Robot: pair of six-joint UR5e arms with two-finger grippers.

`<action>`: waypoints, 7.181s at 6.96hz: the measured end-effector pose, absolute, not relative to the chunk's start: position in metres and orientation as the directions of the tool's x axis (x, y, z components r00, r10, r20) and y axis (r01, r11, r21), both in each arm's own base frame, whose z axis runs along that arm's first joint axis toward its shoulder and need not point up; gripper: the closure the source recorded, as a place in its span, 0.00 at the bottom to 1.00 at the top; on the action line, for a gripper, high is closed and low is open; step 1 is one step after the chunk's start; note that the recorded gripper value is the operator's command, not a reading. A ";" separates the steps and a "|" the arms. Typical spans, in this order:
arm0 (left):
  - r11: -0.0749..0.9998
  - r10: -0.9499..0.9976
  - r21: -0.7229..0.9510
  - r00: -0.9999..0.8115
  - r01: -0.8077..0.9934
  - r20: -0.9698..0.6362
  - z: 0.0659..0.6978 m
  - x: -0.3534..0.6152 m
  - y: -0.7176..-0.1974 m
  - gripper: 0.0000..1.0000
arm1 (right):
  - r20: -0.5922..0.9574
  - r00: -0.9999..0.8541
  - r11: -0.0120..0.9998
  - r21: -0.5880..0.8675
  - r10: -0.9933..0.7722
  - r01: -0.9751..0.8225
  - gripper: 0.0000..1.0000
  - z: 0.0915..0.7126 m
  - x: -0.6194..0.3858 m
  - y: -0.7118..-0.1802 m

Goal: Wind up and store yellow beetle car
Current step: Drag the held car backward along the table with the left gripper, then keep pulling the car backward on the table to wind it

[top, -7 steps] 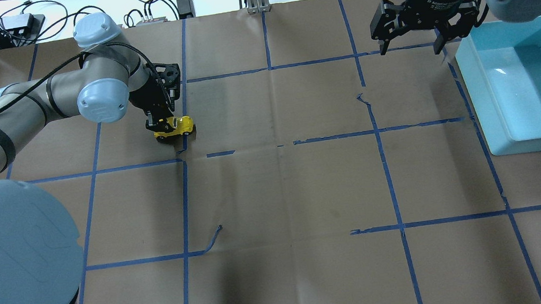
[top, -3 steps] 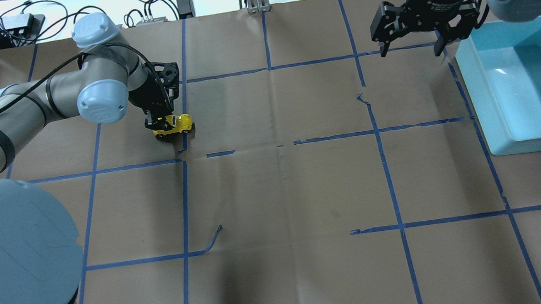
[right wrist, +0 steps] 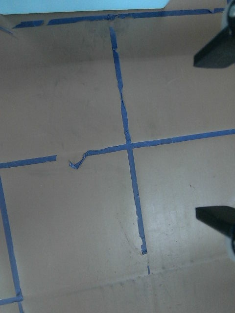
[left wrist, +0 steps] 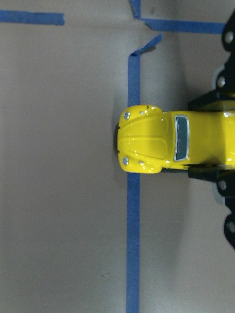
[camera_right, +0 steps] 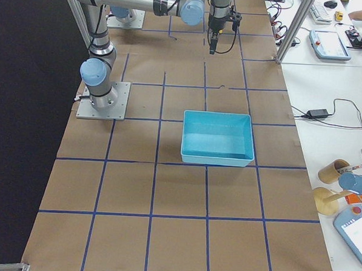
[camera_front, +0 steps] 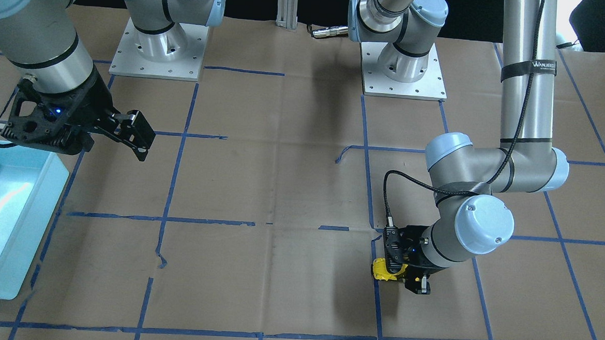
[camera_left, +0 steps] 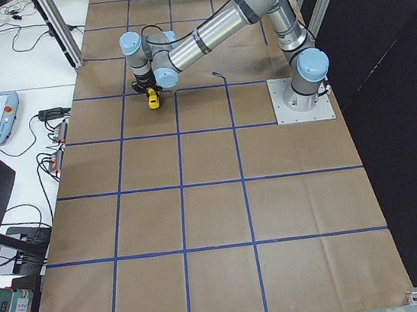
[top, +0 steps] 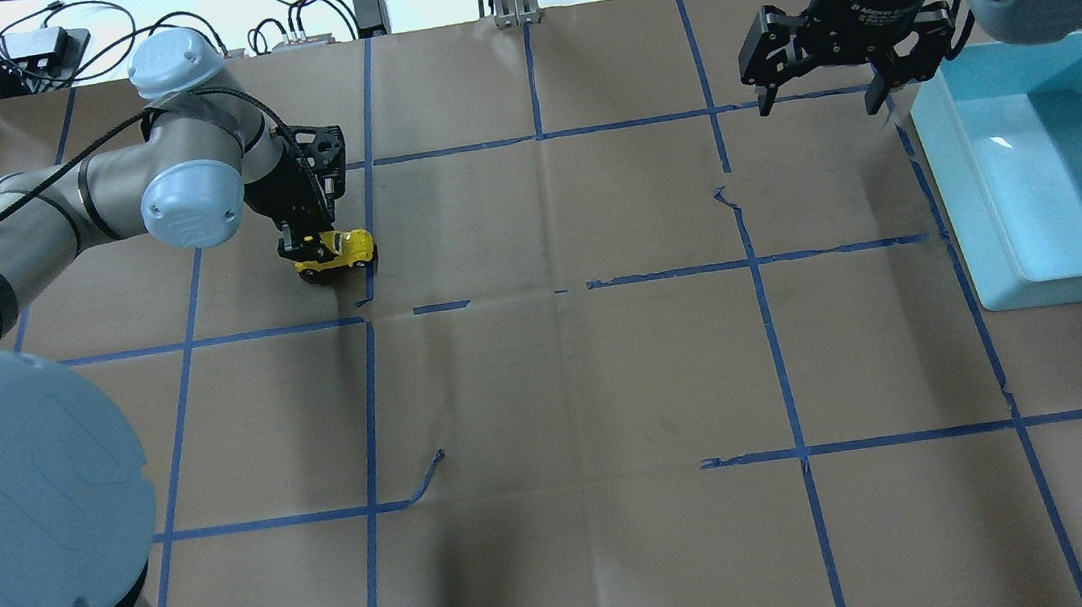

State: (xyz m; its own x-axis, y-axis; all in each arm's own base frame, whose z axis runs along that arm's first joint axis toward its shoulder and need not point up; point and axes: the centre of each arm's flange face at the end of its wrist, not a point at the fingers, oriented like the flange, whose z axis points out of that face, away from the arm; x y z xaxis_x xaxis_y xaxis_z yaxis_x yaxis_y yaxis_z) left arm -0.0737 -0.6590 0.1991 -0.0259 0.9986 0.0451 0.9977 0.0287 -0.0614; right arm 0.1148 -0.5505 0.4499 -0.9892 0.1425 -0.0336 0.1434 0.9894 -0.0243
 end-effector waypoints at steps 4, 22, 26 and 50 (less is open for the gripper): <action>0.005 0.999 -0.063 -0.003 0.998 0.041 0.197 -0.066 -0.661 1.00 | -0.033 -0.989 0.989 -0.018 0.143 0.143 0.00 0.447 0.114 -0.549; 0.039 0.999 -0.063 -0.037 0.997 0.025 0.198 -0.001 -0.665 1.00 | -0.035 -0.990 0.989 -0.035 0.140 0.141 0.00 0.449 0.114 -0.553; 0.044 0.999 -0.062 -0.043 0.997 0.024 0.197 0.009 -0.665 1.00 | -0.033 -0.991 0.990 -0.036 0.132 0.133 0.00 0.449 0.114 -0.553; 0.003 1.000 -0.035 -0.003 0.999 0.008 0.197 0.091 -0.661 1.00 | -0.036 -0.990 0.989 -0.053 0.135 0.137 0.00 0.451 0.114 -0.554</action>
